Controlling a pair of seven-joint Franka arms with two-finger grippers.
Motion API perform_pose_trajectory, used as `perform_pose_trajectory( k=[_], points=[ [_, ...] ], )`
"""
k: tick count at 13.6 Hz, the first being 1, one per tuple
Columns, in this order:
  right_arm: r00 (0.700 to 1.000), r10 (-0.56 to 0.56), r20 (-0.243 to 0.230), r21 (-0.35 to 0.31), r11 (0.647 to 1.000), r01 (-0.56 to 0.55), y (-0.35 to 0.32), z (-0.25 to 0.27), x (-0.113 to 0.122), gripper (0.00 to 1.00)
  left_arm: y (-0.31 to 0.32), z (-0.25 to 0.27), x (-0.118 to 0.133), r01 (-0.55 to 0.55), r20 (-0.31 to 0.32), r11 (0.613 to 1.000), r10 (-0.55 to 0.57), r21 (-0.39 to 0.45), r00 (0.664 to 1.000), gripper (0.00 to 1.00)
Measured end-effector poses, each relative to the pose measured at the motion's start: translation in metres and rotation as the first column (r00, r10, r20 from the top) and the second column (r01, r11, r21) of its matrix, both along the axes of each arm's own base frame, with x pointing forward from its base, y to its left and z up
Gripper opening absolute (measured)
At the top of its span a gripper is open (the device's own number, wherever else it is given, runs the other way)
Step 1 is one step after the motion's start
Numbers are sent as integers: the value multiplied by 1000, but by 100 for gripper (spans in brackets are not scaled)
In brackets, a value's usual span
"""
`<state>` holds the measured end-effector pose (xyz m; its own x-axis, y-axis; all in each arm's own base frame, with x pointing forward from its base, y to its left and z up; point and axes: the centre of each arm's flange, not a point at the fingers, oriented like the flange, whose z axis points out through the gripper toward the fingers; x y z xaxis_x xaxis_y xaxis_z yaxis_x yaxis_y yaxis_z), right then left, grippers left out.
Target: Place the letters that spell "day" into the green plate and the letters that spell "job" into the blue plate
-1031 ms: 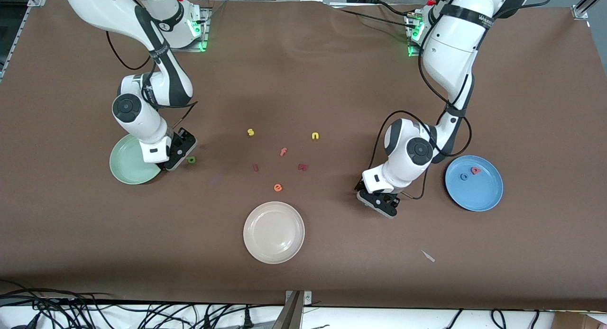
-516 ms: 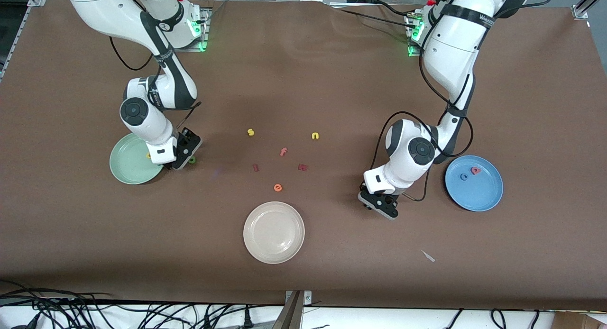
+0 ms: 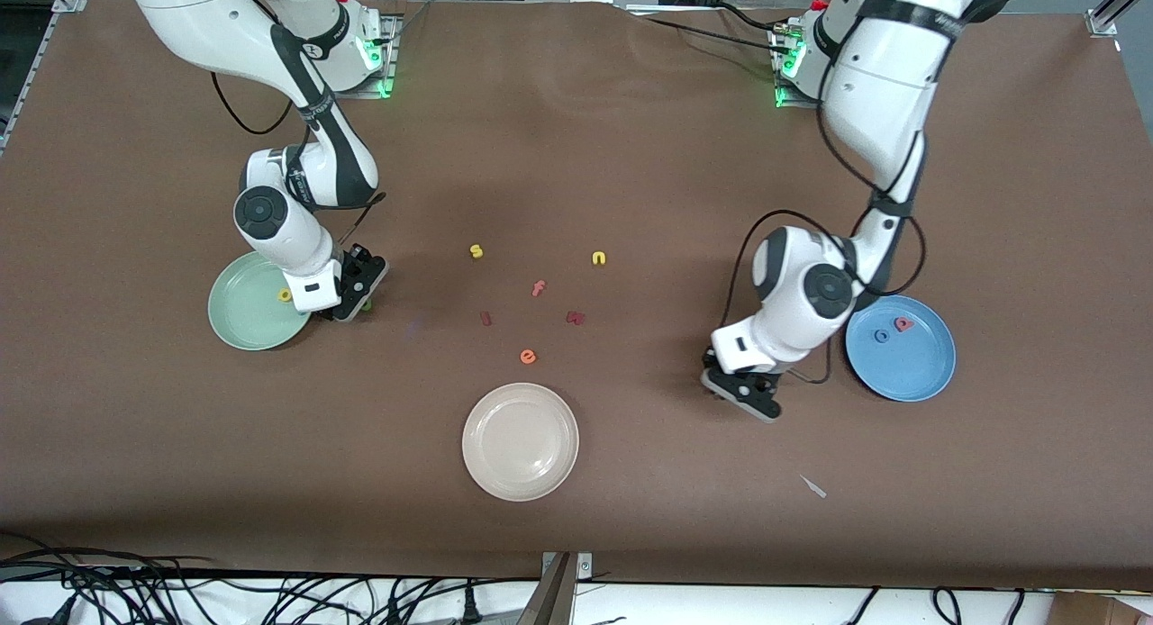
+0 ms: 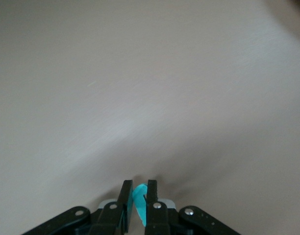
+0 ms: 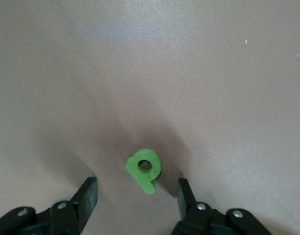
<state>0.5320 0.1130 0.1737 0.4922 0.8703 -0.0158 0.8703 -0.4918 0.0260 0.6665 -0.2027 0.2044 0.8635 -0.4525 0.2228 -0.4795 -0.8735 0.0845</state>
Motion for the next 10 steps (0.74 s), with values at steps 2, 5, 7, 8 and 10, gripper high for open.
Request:
perform_pose_trajectory(
  k=[2, 5, 7, 8, 10],
  points=[
    [1000, 2, 0, 0, 1000, -2, 0, 0, 0, 69, 58, 31, -5, -22, -60, 1000, 22, 2, 998, 15],
    [1000, 2, 3, 0, 1000, -2, 0, 0, 1, 62, 156, 61, -27, -24, -98, 1000, 25, 4, 995, 15],
    [1000, 5, 4, 2, 1000, -5, 1, 1, 1, 58, 202, 54, -51, -23, -131, 1000, 24, 14, 991, 15],
    [1000, 7, 4, 3, 1000, -7, 3, 1, 1, 58, 217, 45, -62, -25, -153, 999, 28, 19, 988, 15],
    [1000, 9, 5, 4, 1000, -9, 4, 1, 0, 56, 228, 33, -72, -27, -179, 999, 31, 22, 983, 15]
  ],
)
